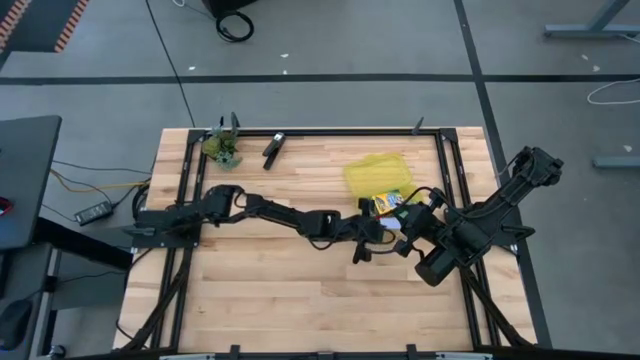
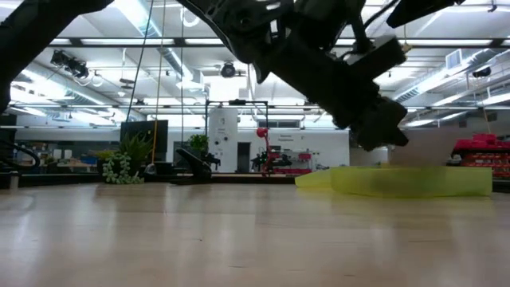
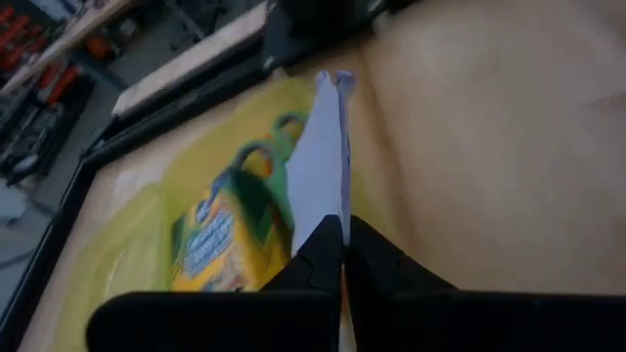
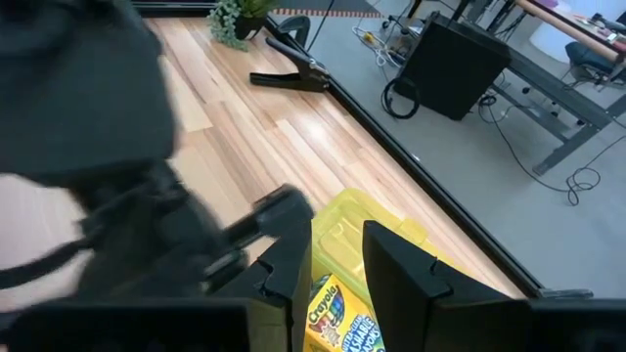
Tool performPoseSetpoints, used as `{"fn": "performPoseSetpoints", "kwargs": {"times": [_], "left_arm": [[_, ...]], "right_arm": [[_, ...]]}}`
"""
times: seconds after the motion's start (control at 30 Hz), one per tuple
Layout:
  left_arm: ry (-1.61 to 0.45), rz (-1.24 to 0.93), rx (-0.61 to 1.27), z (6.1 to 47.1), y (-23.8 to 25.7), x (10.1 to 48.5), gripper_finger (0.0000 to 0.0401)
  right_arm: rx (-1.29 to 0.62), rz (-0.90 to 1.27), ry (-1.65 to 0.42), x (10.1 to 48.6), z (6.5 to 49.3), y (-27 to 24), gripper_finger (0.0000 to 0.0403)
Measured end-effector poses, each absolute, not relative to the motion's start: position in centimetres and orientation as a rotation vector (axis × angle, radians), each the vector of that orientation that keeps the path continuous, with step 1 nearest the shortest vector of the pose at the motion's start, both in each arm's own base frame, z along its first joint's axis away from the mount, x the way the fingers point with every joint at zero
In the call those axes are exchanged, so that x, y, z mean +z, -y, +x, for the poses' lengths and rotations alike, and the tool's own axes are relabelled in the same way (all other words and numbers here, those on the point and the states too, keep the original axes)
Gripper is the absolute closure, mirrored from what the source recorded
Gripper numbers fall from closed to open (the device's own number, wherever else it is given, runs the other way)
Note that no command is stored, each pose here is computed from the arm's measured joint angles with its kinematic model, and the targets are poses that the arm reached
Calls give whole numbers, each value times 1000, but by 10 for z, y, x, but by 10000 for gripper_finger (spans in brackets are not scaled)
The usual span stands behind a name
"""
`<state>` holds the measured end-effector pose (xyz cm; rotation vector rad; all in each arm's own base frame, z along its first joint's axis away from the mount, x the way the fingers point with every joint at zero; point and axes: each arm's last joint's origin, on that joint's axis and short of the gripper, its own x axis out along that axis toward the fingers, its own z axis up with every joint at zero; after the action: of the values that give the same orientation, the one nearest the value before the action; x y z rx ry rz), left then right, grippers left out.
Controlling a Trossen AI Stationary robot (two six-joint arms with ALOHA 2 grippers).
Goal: Pack school essentials
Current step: Put the violet sticky notes into the yellow supply box
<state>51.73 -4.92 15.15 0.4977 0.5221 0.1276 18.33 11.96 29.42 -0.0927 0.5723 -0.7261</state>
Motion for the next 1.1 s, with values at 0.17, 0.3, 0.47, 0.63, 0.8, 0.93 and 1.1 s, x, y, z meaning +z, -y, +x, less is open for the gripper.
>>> {"fn": "performPoseSetpoints", "kwargs": {"times": [0.17,0.3,0.47,0.63,0.8,0.93,1.1], "left_arm": [[-515,444,156,518,42,152,391],[-508,447,146,518,47,152,393],[-514,466,124,519,57,139,396],[-511,468,150,520,53,139,391],[-521,496,177,520,45,139,397],[-532,567,171,521,45,136,393],[-568,686,165,522,47,122,392]], "right_arm": [[-727,-94,-569,294,183,-120,302],[-727,-102,-567,295,183,-120,302],[-728,-103,-564,295,183,-120,302],[-728,-103,-564,295,184,-120,302],[-727,-100,-562,295,184,-120,302],[-727,-100,-562,295,184,-120,302],[-727,-98,-561,295,184,-120,302]]}}
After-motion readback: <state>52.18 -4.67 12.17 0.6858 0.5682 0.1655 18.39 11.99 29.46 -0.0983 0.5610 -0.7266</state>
